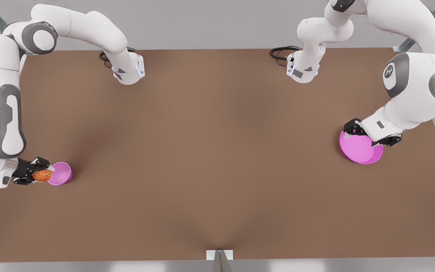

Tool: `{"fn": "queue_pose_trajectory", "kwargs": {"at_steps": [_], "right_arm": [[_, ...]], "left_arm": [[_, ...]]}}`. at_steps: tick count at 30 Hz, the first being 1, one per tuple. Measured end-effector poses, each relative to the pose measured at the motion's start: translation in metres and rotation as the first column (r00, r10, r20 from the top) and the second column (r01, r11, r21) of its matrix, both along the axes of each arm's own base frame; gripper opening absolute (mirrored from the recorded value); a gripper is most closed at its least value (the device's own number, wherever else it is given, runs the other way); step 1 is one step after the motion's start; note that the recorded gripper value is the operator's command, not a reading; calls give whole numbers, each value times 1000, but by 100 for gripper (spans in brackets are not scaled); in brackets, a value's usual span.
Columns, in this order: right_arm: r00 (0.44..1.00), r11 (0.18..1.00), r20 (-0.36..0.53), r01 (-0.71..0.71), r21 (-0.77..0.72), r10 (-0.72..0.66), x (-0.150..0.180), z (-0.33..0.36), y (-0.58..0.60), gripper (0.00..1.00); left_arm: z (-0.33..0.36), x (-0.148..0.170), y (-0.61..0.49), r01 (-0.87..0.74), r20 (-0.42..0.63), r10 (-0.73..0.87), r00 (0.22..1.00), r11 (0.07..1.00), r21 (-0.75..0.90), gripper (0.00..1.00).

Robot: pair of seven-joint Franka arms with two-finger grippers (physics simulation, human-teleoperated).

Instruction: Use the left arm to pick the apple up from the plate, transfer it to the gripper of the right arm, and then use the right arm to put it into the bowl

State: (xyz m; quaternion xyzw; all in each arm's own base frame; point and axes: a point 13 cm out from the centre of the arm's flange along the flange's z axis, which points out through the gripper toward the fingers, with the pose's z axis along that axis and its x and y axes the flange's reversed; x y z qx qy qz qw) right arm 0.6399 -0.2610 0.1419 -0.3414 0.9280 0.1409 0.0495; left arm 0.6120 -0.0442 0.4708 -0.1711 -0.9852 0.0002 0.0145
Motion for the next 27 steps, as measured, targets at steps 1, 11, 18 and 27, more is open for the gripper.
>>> {"fn": "queue_pose_trajectory", "kwargs": {"at_steps": [1,11,18,27], "right_arm": [[1000,1000,2,-3,-2,3,1,-3,-2,75],[1000,999,-16,-12,38,13,-8,-19,3,100],[987,993,108,-119,-6,119,41,84,54,100],[972,894,48,-190,-406,228,-40,346,307,100]], "left_arm": [[-1,0,0,-17,-2,17,1000,1000,1,100],[-4,1,0,-156,-6,156,988,988,7,100],[-4,1,-1,-215,-5,215,977,976,9,100],[-14,10,-6,-256,-13,256,967,967,10,100]]}}
